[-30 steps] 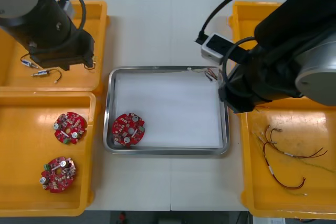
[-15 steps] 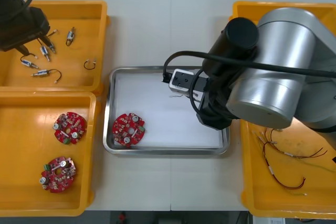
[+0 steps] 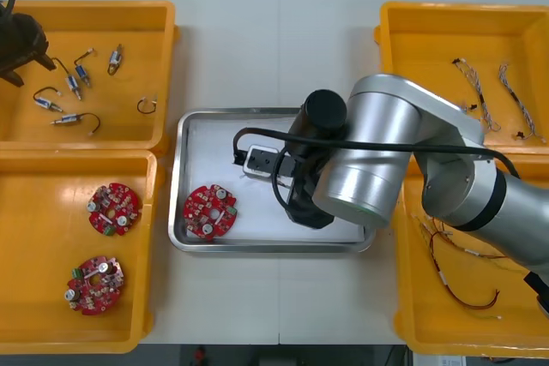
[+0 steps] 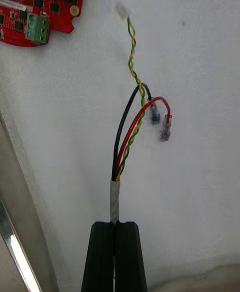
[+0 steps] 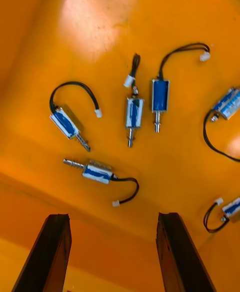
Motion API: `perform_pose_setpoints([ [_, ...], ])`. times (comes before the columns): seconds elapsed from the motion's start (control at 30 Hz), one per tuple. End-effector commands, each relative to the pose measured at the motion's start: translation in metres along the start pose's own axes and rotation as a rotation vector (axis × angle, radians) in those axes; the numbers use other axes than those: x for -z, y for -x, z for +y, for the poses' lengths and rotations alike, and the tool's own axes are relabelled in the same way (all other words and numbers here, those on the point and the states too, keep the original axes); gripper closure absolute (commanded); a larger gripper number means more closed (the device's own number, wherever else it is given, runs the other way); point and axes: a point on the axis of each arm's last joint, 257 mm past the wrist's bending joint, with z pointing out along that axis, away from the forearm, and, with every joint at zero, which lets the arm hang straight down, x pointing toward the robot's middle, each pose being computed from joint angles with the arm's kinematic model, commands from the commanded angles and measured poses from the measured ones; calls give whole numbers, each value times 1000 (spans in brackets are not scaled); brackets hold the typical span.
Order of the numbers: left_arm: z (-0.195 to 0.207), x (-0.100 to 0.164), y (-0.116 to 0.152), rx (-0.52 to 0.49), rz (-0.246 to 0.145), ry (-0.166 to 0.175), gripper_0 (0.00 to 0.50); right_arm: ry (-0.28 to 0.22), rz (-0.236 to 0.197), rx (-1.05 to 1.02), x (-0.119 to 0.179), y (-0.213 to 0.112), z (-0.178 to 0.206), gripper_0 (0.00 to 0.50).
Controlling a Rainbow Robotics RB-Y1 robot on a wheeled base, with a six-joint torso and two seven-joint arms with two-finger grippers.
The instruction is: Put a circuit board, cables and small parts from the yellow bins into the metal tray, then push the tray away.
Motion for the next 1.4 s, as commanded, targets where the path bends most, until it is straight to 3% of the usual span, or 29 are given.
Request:
perform_pose_setpoints([
  [0.03, 12, 21, 46, 45, -114, -4, 0, 13, -7, 93, -15, 10, 11, 500],
  [0.23, 21, -4, 51, 39, -138, 23, 0, 46, -11, 79, -30, 11, 19, 500],
  [0.37, 26, -22, 51, 37, -149, 40, 0, 66, 8, 65, -37, 8, 22, 500],
  [0.4, 27, -26, 51, 36, -152, 45, 0, 67, 11, 56, -37, 7, 21, 479],
  [0.43, 29, -29, 50, 37, -152, 51, 0, 65, 13, 62, -38, 6, 21, 336],
  [0.47, 28, -33, 49, 33, -152, 54, 0, 62, 14, 60, -38, 6, 20, 102],
  [0.5, 30, -35, 49, 36, -154, 57, 0, 62, 12, 56, -37, 6, 18, 0],
  [0.8, 37, -59, 46, 49, -164, 82, 0, 68, -4, 21, -21, 11, 9, 0],
  [1.03, 32, -67, 39, 49, -156, 80, 0, 33, -1, -29, 10, 12, -15, 0],
  [1.27, 34, -83, 35, 51, -172, 62, 0, -2, 55, -118, 52, -12, -44, 0],
  [1.4, 38, -90, 32, 43, -179, 66, 0, -43, -14, -181, 74, -5, -67, 0],
])
